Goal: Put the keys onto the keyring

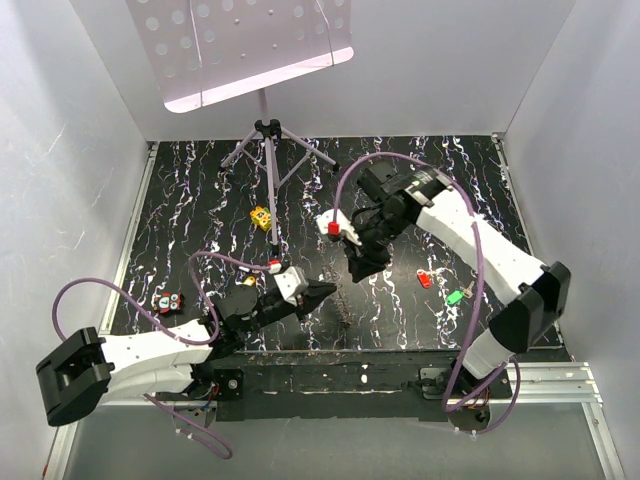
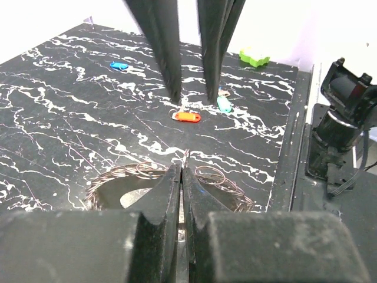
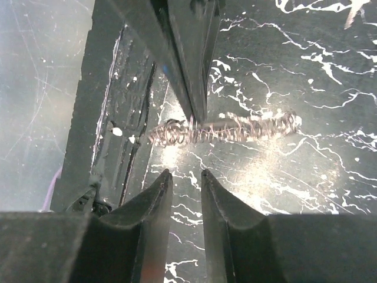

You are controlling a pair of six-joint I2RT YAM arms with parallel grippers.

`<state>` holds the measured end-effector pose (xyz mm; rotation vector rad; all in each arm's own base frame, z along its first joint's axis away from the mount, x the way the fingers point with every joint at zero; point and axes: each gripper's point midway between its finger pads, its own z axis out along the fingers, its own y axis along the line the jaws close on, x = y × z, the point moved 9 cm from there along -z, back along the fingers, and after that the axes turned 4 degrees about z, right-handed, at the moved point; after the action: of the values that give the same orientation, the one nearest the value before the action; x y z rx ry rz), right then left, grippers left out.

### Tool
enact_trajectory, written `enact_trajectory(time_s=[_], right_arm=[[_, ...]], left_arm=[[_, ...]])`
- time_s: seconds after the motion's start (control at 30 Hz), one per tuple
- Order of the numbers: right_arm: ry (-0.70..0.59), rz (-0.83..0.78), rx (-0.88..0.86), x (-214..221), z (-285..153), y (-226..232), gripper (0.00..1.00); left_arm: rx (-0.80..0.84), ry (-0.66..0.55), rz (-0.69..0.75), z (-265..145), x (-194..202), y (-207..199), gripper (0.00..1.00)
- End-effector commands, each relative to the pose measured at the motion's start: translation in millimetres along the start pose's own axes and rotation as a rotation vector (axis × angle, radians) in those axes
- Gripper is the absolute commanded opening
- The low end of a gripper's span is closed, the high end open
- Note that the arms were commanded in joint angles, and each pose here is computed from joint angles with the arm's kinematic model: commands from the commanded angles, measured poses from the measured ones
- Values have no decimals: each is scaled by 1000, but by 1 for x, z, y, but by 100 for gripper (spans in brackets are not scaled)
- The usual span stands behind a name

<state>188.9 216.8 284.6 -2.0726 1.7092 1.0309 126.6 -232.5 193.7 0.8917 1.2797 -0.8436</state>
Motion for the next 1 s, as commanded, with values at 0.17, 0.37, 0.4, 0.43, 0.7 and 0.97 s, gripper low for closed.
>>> enact_trajectory(time_s=[0.17, 0.37, 0.4, 0.43, 0.7, 0.97], right_arm=[[-268, -162, 19, 16, -19, 28, 41], [-469, -351, 37, 17, -12, 21, 61], [-491, -337, 23, 12, -13, 19, 61], [-502, -322, 9, 10, -13, 16, 59], [-574, -246, -83, -3, -4, 4, 44], [-559, -228, -126, 2, 12, 7, 36]], left_arm=[[0, -203, -59, -21, -30, -3, 0], [7, -235, -63, -25, -38, -3, 0], [11, -238, -65, -25, -38, -4, 0], [14, -240, -68, -25, -39, -4, 0], [31, -246, -78, -22, -39, -5, 0], [21, -256, -71, -20, -41, -4, 0]])
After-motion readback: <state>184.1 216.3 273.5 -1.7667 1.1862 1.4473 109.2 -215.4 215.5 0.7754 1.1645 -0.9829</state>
